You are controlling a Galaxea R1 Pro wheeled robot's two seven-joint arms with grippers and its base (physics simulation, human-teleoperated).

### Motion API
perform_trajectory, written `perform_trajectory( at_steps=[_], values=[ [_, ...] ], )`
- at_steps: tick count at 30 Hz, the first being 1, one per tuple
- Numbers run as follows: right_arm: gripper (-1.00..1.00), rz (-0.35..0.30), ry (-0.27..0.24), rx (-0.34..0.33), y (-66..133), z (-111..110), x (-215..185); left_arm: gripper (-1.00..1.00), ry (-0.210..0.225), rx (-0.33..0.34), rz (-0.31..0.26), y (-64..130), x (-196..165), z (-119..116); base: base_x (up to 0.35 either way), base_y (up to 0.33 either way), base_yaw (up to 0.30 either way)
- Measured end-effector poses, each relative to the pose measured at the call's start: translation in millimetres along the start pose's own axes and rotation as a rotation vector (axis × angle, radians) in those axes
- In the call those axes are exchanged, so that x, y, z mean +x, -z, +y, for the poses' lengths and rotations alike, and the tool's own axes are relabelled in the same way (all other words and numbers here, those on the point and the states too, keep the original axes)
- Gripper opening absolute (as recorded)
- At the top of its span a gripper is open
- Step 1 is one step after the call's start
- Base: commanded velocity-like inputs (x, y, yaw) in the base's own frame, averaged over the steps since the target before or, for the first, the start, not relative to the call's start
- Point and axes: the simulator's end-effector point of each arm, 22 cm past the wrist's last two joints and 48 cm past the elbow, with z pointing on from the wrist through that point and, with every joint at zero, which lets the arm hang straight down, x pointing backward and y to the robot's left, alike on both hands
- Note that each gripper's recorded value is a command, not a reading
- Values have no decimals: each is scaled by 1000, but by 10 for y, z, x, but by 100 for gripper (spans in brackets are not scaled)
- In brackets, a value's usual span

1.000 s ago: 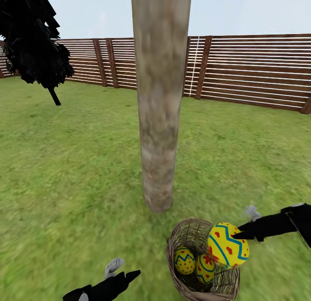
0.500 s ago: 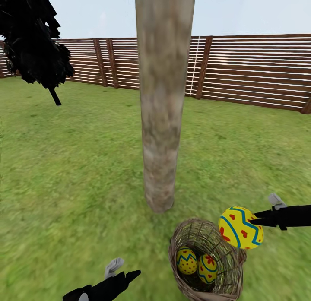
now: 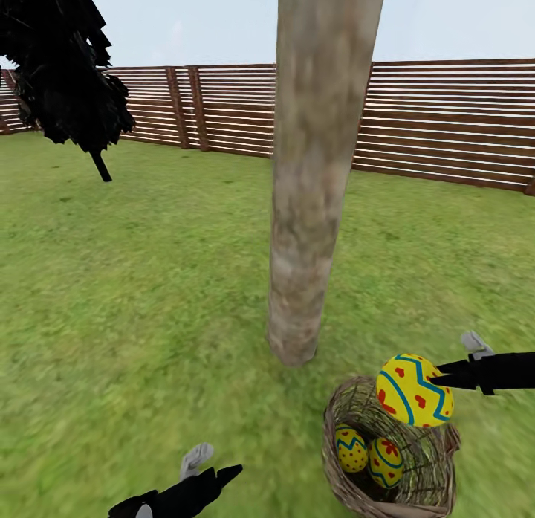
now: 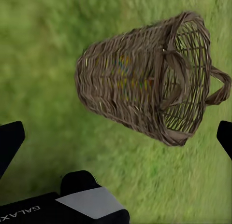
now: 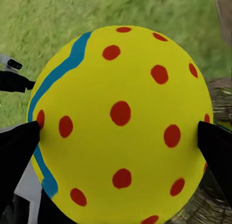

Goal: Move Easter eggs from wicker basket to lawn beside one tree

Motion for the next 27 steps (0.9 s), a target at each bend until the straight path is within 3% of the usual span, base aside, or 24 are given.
perform_trajectory(
  at_steps=[3, 7, 10, 14, 27],
  values=[
    [-100, -1, 52, -1, 0, 89, -104, 100, 0, 0, 0, -1, 1, -1, 0, 304, 0],
    [-100, 0, 82, 2, 5, 133, -156, 100, -1, 0, 0, -1, 2, -2, 0, 304, 0],
    [-100, 6, 89, 19, 90, 108, -161, 100, -1, 0, 1, -2, 4, -3, 0, 303, 0],
    [-100, -24, 98, 70, 357, 26, -248, 100, -1, 0, 1, -3, 5, -3, 0, 283, 0],
    [-100, -46, 123, 112, 643, 6, -354, 100, -4, -3, 2, -7, 10, 0, 0, 271, 0]
  ],
)
